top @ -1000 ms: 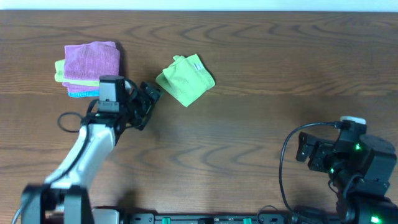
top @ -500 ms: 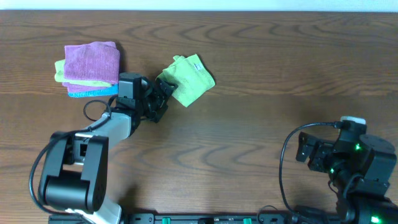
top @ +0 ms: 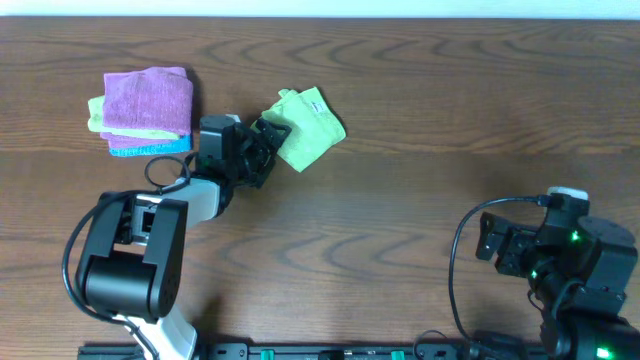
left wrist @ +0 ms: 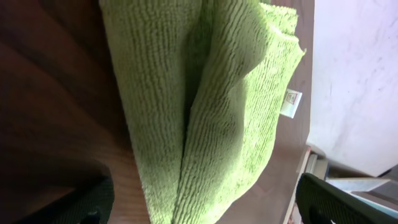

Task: Fold the cloth
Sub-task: 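Lower the left gripper and grasp the folded green cloth's edge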

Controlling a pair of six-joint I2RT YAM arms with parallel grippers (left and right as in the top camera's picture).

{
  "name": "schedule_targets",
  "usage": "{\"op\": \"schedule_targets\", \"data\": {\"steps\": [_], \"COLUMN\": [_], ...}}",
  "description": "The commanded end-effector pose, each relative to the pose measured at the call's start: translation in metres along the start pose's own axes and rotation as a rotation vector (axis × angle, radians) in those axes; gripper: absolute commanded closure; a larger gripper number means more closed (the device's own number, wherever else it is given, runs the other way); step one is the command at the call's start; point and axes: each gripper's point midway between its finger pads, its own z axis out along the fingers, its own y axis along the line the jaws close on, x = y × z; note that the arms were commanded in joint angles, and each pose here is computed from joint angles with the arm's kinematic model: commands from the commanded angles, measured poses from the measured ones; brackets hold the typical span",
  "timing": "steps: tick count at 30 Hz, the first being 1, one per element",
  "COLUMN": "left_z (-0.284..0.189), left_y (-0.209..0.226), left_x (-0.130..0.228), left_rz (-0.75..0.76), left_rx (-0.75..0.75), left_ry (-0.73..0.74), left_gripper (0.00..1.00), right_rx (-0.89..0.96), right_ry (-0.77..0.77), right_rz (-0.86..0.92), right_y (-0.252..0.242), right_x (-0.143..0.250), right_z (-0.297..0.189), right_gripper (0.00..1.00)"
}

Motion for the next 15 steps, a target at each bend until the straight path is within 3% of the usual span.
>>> {"op": "schedule_targets", "data": {"steps": [1,15], "left_z": [0.008,0.024], "left_y": [0.028,0.030], "left_x": [-0.007,-0.004], "left_rz": [-0.033,0.015], "left_rx": [-0.094,-0.118], "left_ry": [-0.072,-0.157], "left_gripper": [0.05,0.01], "right_rx": [0.016,0.016], "right_ry": [0.003,0.003], "right_rz": [0.018,0.018], "right_y": [-0.004,-0.004], "right_x": [0.001,0.001], "right_z": [0.001,0.001], "right_gripper": [0.01,0.01]}}
